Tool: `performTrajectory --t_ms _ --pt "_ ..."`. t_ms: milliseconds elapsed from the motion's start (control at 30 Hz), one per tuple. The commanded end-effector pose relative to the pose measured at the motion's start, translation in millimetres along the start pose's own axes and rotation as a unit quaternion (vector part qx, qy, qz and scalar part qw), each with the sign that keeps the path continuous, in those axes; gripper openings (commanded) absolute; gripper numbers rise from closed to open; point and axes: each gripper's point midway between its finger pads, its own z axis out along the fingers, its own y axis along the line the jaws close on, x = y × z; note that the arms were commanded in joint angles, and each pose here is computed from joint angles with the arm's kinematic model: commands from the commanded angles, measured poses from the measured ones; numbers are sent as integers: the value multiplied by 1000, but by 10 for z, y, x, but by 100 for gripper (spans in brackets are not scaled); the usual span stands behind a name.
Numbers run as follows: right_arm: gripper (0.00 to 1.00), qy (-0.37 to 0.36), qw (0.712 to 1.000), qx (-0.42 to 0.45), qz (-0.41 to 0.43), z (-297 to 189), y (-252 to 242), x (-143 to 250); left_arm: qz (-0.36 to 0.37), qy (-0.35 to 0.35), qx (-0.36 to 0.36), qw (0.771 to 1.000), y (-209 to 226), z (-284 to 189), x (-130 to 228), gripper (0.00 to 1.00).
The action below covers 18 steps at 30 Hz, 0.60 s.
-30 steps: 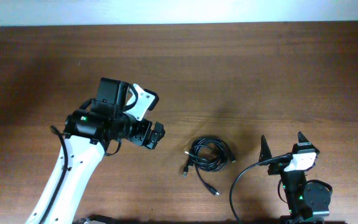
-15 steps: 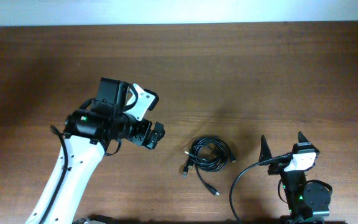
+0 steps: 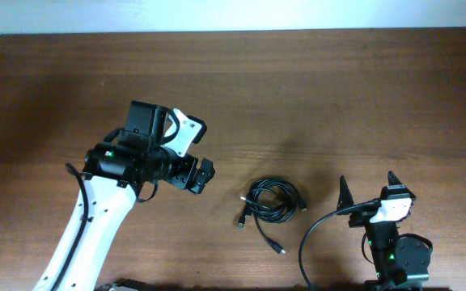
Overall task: Untangle cables
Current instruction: 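Raise the left arm and move its gripper toward the black cable coil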
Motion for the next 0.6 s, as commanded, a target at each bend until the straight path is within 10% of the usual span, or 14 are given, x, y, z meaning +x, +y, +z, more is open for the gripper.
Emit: performTrajectory --t_ms 0,567 --pt "99 0 1000 -14 -2 -2 56 14 13 -6 5 1000 -28 -28 -63 99" --pt "99 0 1000 -14 -2 -2 56 14 10 4 7 1000 -38 -28 -8 99"
